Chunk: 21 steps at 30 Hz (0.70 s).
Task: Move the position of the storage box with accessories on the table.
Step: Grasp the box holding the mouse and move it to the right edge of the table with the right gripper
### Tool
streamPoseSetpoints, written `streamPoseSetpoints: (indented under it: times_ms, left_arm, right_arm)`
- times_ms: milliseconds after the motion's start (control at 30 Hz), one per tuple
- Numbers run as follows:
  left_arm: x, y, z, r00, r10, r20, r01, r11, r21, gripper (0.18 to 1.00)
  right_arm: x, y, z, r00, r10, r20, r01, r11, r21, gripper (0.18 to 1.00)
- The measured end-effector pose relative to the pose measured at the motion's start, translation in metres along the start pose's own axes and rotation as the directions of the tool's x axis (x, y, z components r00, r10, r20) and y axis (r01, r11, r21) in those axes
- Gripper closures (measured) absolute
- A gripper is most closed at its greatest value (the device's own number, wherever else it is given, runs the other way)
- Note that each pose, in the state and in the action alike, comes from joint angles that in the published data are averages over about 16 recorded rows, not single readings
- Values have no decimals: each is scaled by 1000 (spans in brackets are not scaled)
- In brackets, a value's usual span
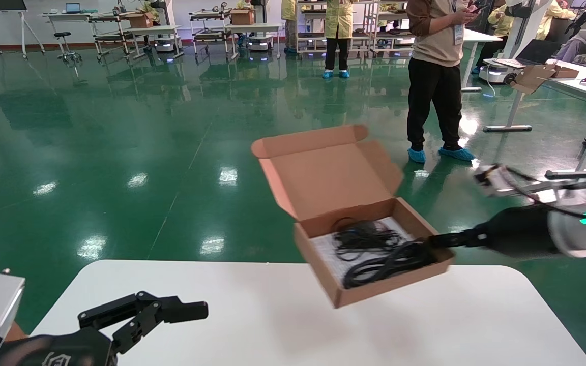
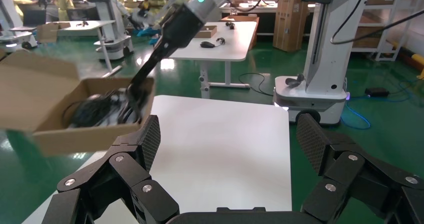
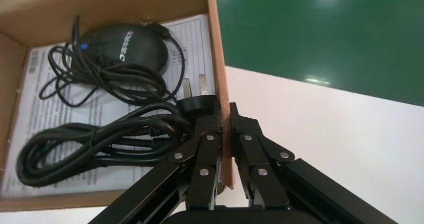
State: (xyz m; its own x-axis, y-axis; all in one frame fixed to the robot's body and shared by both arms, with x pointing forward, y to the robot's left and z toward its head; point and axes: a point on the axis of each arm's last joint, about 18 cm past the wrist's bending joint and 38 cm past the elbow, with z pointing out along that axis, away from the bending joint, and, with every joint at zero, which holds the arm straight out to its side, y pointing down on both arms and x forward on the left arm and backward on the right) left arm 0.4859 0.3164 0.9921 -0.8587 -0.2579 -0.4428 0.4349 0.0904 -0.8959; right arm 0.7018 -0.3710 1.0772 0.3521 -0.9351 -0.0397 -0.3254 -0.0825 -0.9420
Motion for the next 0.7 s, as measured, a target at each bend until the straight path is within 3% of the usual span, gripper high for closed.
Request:
streamPoseSetpoints:
  times_ms: [333, 700]
  left_arm:
    - [0, 0, 0, 1000, 0, 0, 0, 1000, 0, 184]
    - [0, 0, 0, 1000, 0, 0, 0, 1000, 0, 184]
  right_arm:
    - [57, -2, -55, 991, 11, -131, -6, 999, 38, 975]
    - [118, 24, -95, 958, 53, -282, -36, 997, 64, 975]
